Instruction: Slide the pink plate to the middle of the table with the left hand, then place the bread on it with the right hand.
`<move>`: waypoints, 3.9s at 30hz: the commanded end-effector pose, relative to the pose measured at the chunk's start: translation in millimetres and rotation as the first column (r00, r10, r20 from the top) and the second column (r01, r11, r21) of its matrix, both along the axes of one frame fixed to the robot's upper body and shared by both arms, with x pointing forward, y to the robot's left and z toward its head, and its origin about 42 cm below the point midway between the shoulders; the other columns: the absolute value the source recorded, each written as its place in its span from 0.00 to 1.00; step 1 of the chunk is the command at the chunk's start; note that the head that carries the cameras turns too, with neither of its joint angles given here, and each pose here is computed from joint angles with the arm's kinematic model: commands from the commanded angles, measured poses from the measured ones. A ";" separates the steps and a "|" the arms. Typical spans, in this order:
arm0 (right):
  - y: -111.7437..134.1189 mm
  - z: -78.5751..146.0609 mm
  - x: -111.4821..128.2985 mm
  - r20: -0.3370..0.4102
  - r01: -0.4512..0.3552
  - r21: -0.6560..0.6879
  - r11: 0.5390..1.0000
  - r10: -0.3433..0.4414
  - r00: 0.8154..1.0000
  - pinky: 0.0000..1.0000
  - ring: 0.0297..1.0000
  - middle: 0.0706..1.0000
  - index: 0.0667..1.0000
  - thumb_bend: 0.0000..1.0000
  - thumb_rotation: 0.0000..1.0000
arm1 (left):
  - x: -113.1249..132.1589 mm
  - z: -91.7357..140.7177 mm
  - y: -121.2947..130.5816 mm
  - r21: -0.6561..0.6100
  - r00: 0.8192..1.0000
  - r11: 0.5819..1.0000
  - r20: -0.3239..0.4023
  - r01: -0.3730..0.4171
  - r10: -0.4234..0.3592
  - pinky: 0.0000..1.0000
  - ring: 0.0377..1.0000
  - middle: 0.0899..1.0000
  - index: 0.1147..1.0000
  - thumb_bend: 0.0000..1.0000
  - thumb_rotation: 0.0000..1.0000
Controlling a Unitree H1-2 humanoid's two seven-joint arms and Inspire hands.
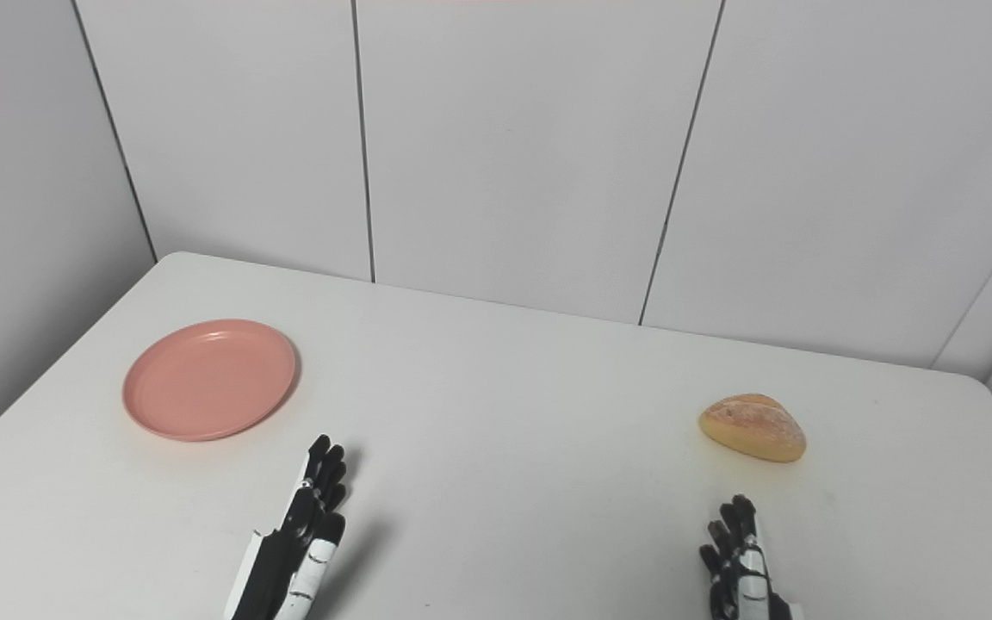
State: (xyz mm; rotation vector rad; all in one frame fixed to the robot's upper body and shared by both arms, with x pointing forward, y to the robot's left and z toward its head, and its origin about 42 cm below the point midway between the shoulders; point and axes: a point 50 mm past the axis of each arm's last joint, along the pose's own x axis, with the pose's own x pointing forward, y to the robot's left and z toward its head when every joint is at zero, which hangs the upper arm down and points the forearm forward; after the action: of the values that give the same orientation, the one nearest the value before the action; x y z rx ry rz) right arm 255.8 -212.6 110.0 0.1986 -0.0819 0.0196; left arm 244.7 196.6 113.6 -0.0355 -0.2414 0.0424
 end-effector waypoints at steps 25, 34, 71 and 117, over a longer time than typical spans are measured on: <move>-3.2 -1.7 -11.9 -0.033 0.000 -0.016 1.000 0.000 0.999 1.00 1.00 1.00 1.00 0.76 1.00 | 113.5 153.3 122.8 0.083 0.981 0.991 0.174 -0.104 0.089 0.86 0.89 0.88 0.89 1.00 0.93; -0.8 -2.0 -11.5 -0.035 0.001 -0.017 1.000 -0.002 0.999 1.00 1.00 1.00 1.00 0.78 1.00 | 143.9 174.8 189.0 0.079 0.950 0.980 0.271 -0.181 0.153 0.86 0.89 0.90 0.94 1.00 0.99; -6.9 7.3 -19.9 -0.047 -0.006 -0.017 1.000 0.005 0.999 1.00 1.00 1.00 1.00 0.75 1.00 | 225.5 138.0 295.2 0.071 0.930 0.932 0.125 -0.355 0.345 0.75 0.81 0.83 0.90 1.00 0.86; -3.3 18.4 -26.6 -0.053 -0.010 -0.016 1.000 0.009 0.999 0.99 0.97 1.00 0.99 0.78 0.91 | 211.0 51.3 259.2 0.004 0.967 0.970 -0.068 -0.244 0.244 0.71 0.84 0.87 0.94 1.00 0.89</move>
State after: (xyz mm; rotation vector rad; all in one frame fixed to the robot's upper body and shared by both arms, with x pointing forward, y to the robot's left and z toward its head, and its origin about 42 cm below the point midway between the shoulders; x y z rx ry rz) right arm 233.4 -216.3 128.1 0.1814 -0.0577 0.0212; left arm 449.4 468.1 161.2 -0.0186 -0.1488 0.3379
